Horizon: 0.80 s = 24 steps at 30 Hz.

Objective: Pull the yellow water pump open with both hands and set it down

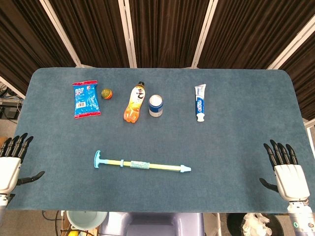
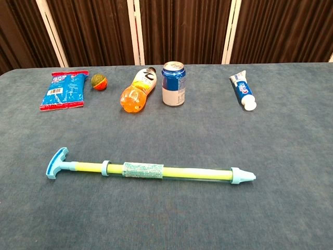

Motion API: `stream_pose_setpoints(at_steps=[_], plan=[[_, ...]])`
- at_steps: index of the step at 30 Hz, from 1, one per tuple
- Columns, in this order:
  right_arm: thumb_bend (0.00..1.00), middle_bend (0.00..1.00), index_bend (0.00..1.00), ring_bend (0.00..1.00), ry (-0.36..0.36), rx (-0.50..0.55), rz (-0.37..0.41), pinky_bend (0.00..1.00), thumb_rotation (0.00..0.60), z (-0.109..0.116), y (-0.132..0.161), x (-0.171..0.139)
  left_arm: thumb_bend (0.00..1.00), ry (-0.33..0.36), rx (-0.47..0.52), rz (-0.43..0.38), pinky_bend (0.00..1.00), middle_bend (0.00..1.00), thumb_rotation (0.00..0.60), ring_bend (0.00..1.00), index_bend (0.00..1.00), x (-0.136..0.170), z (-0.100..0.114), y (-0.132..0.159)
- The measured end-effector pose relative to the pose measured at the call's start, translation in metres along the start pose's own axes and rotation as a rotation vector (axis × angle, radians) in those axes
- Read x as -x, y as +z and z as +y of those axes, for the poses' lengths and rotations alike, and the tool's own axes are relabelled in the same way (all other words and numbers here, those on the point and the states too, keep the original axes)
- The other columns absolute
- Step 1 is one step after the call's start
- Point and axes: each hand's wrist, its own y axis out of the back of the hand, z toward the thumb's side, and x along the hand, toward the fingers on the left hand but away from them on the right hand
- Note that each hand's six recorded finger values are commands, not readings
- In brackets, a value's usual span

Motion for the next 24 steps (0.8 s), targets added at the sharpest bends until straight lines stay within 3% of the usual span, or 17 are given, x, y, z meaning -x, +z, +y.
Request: stream_pose_setpoints(at_steps=[17,24], plan=[[0.07,0.00,0.00,0.00,0.023,0.023,-0.039,0.00,0.600,-0.0019,-0.0041,0.0008,0.00,-0.039,-0.028,0.012,0.01,0.00,0.600,0.00,0.00,0.0003,-0.0040,-0.0017],[0.07,0.00,0.00,0.00,0.029,0.032,-0.051,0.00,0.600,-0.0034,-0.0048,0.0019,0.01,-0.032,-0.012,0.004,0.06,0.00,0.600,0.00,0.02,-0.0049,-0.0005,0.0025]])
